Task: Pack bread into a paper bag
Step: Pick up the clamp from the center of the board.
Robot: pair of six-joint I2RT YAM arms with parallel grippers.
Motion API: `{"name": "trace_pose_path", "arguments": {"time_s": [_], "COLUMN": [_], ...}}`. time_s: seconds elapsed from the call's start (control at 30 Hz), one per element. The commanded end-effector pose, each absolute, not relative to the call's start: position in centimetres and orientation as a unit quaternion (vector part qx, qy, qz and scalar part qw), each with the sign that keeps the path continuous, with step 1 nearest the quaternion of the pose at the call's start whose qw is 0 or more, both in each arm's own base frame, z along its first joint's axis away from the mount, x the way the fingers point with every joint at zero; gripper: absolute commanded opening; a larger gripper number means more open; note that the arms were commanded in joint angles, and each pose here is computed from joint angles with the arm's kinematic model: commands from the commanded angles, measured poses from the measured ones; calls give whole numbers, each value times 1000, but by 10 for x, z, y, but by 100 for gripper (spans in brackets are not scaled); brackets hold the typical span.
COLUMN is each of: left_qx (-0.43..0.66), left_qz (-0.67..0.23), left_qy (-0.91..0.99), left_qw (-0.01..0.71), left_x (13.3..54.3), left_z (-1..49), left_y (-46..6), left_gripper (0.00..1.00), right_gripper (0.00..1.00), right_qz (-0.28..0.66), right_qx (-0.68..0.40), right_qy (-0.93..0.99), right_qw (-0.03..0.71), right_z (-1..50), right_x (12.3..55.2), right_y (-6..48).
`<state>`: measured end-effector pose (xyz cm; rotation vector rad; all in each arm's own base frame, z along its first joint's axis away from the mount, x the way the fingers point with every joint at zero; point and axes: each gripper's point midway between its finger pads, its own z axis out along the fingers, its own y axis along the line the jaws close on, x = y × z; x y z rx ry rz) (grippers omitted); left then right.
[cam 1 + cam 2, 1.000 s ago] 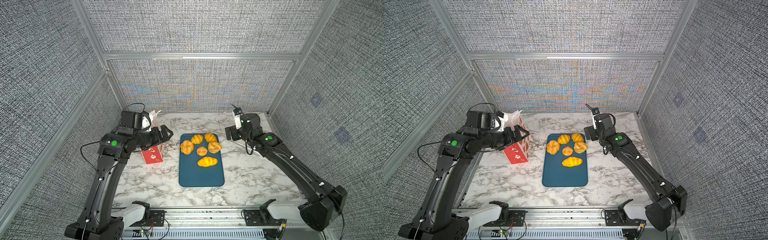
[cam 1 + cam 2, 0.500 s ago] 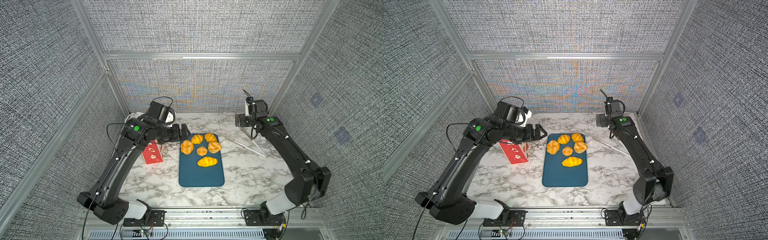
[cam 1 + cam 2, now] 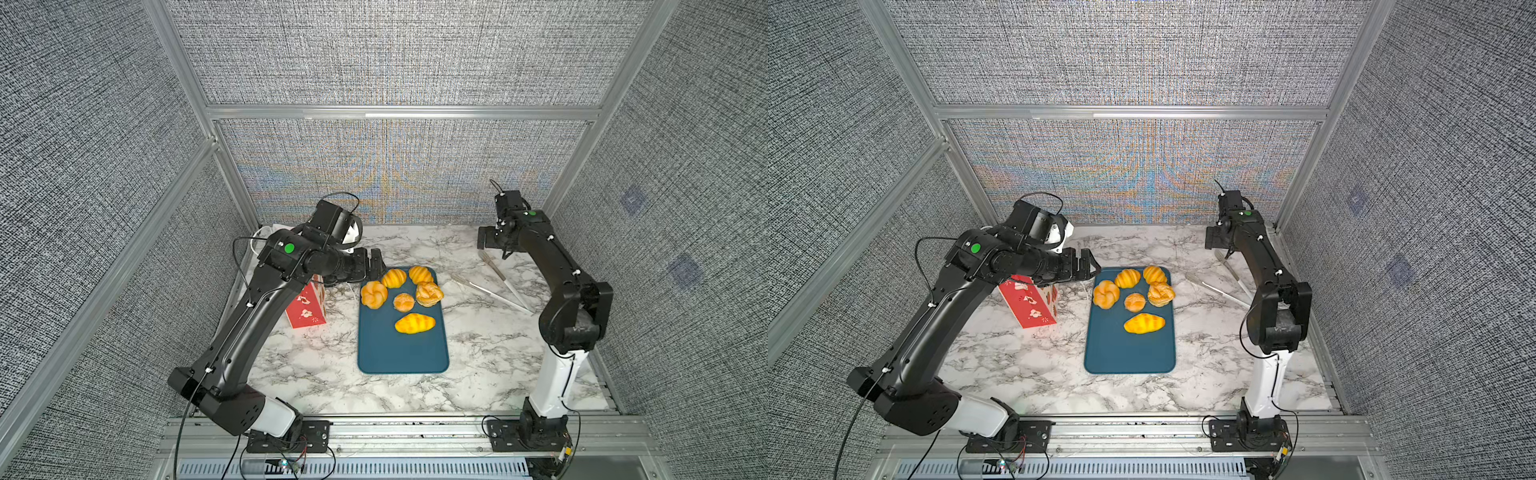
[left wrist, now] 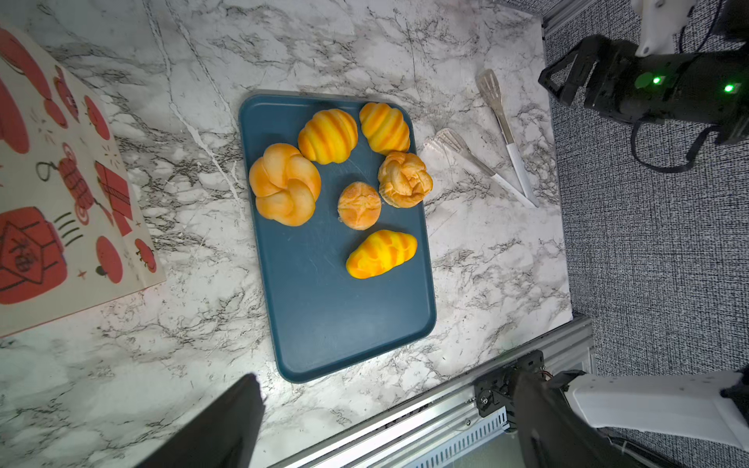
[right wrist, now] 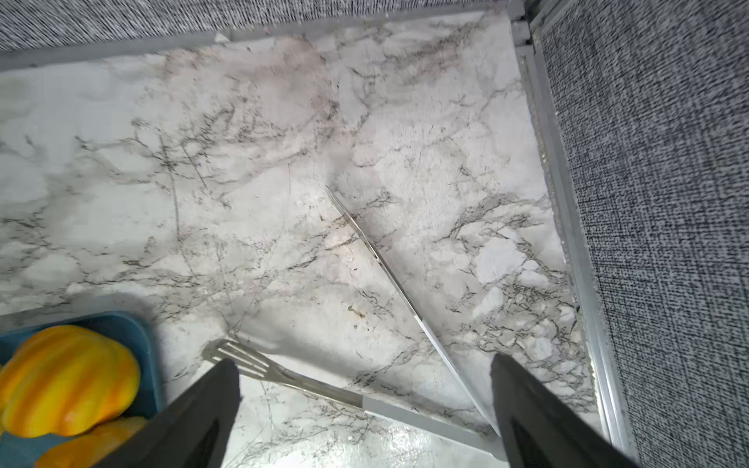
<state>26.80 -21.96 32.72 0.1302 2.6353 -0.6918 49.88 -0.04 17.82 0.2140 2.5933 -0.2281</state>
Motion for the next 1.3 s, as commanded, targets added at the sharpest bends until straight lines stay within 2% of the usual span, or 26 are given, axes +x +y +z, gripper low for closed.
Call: {"name": "trace_pose_path", "arguments": {"time_s": [0.0, 0.4, 0.77, 1.27], "left_qx": [50, 78, 101, 107], "left_qz": [-243, -241, -238, -218], "left_qy": [947, 952, 953, 960], "left_qw": [204, 169, 156, 143], "left_x": [272, 289, 309, 326], "left_z": [324, 301, 291, 268], "left_y": [-221, -242, -260, -266], "left_gripper": [99, 99, 99, 100], "right_gripper": [99, 99, 99, 85], "right_qz": [-88, -122, -95, -44], "right_qx": [81, 51, 50, 52], "right_qy": [968, 972, 974, 981], "right_qw": [222, 192, 197, 179], "right_z": [161, 122, 97, 63], "right_x": [490, 506, 539, 553], "right_y": [-6, -27, -30, -16]}}
